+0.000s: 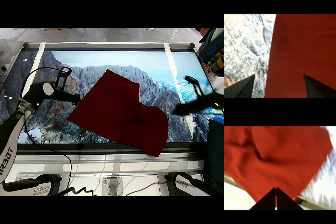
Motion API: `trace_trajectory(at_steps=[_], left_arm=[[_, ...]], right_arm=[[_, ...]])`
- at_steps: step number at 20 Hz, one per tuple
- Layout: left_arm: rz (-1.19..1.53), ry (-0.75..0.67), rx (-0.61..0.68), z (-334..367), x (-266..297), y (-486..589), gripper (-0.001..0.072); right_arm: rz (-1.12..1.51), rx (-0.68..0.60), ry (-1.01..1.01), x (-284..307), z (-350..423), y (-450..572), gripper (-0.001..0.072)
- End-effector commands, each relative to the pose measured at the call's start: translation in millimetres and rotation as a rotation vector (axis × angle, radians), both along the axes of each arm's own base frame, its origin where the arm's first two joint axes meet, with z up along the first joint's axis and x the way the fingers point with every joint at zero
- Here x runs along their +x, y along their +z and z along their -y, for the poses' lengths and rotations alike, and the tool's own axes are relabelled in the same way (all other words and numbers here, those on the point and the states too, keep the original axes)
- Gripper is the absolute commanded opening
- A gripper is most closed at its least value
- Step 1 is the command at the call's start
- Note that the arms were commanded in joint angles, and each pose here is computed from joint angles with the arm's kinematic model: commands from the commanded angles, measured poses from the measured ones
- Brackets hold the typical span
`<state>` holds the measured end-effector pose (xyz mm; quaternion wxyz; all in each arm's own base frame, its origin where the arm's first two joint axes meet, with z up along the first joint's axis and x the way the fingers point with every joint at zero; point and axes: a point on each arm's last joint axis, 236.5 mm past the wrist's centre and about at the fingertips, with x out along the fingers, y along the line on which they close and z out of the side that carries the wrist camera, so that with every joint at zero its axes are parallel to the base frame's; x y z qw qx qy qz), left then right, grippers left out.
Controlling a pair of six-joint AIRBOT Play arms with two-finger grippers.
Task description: Fold the clothes and pants, and hang the long-sleeved shirts on hangers.
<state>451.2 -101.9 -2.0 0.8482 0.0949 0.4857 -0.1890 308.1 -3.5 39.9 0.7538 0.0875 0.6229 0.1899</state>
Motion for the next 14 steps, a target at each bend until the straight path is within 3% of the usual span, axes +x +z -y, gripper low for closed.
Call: trace_trajectory(at_steps=[1, 2, 3, 4, 5, 8, 10, 14], left_arm=[[-0.019, -0.004, 0.002, 0, -4, -3, 0.0703], [-0.019, -0.004, 0.002, 0, -4, -3, 0.0703], [-0.019, -0.004, 0.001, 0, -4, -3, 0.0704], [-0.02, -0.005, 0.002, 0, -4, -3, 0.0704], [-0.028, -0.006, 0.003, 0, -6, -4, 0.0704], [-0.084, -0.019, 0.009, 0, -18, -9, 0.07], [-0.096, -0.022, 0.013, 0, -21, -11, 0.0697], [-0.112, 0.028, 0.0, -8, -21, -11, 0.0693]], right_arm=[[-0.062, 0.019, -0.164, -69, 23, -20, 0.0017], [-0.083, 0.041, -0.266, -77, 24, -36, 0.0031], [-0.123, 0.065, -0.403, -82, 25, -55, 0.0179], [-0.169, 0.09, -0.48, -90, 21, -74, 0.0392], [-0.205, 0.11, -0.505, -97, 14, -92, 0.0543], [-0.287, 0.131, -0.54, -118, 2, -129, 0.0537], [-0.305, 0.137, -0.568, -118, 2, -142, 0.0427], [-0.362, 0.233, -0.674, -102, -6, -164, 0.0428]])
